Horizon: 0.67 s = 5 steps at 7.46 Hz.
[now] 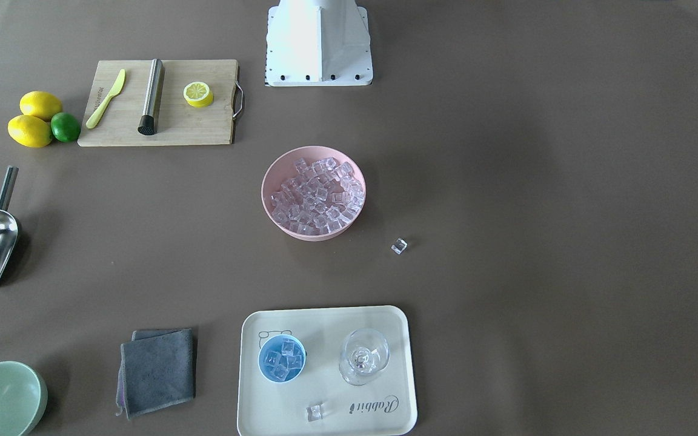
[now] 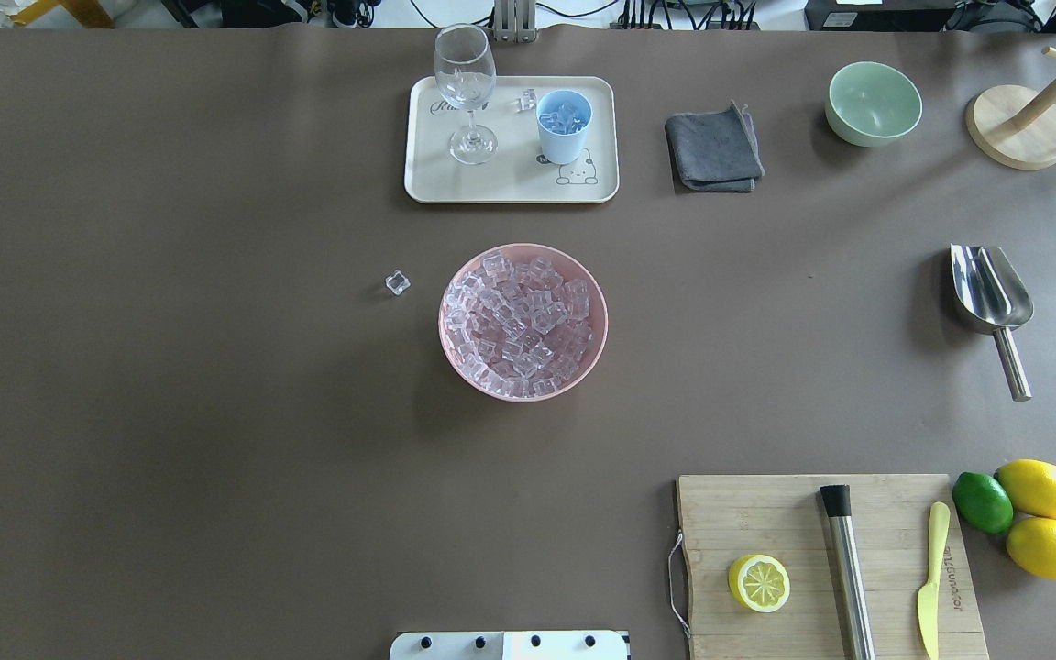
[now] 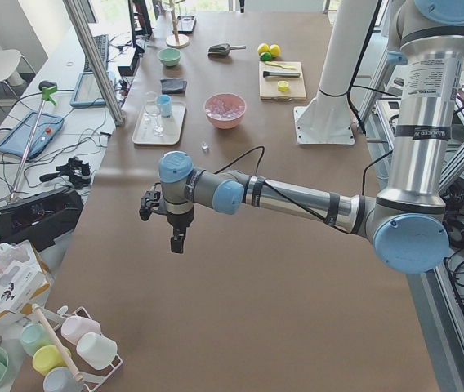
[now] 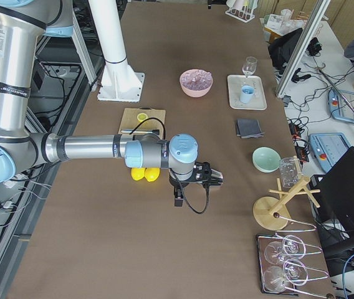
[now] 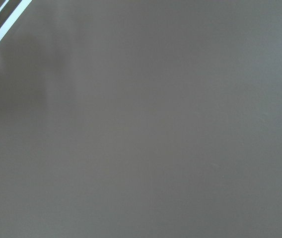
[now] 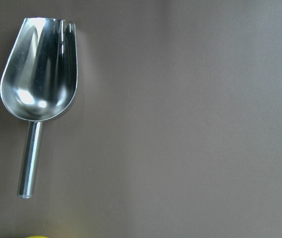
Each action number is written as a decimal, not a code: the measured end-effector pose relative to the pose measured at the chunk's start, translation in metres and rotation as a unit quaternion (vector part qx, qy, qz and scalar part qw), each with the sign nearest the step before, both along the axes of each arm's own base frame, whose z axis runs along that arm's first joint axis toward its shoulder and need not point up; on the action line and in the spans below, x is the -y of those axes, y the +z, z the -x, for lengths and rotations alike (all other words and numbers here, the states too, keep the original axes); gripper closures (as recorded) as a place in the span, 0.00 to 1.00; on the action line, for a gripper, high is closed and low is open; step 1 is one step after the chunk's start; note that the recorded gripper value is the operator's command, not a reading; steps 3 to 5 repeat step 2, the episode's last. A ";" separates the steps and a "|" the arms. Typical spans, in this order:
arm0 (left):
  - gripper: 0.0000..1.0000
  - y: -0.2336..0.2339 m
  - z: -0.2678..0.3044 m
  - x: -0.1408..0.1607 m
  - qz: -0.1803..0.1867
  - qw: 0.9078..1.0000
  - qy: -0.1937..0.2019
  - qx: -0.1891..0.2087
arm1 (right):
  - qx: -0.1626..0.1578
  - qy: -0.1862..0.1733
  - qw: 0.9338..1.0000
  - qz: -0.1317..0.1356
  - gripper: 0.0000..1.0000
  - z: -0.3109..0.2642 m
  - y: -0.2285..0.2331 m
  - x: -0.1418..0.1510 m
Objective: Put ice in cup with scoop
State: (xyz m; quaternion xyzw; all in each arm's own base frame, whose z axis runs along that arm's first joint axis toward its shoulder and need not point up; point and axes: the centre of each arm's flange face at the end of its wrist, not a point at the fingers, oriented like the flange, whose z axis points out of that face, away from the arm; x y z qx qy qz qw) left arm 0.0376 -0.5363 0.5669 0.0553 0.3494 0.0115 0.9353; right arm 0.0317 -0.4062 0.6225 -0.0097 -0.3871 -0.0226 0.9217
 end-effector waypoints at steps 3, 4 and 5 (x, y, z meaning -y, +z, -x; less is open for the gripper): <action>0.02 0.000 0.000 0.000 0.000 1.000 0.000 0.000 | -0.001 -0.006 1.000 -0.005 0.00 -0.003 0.004 -0.004; 0.02 0.000 0.000 0.000 0.000 1.000 0.000 0.000 | -0.001 -0.006 1.000 -0.005 0.00 -0.003 0.004 -0.004; 0.02 0.000 0.000 0.000 0.000 1.000 0.000 0.000 | -0.001 -0.006 1.000 -0.005 0.00 -0.003 0.004 -0.004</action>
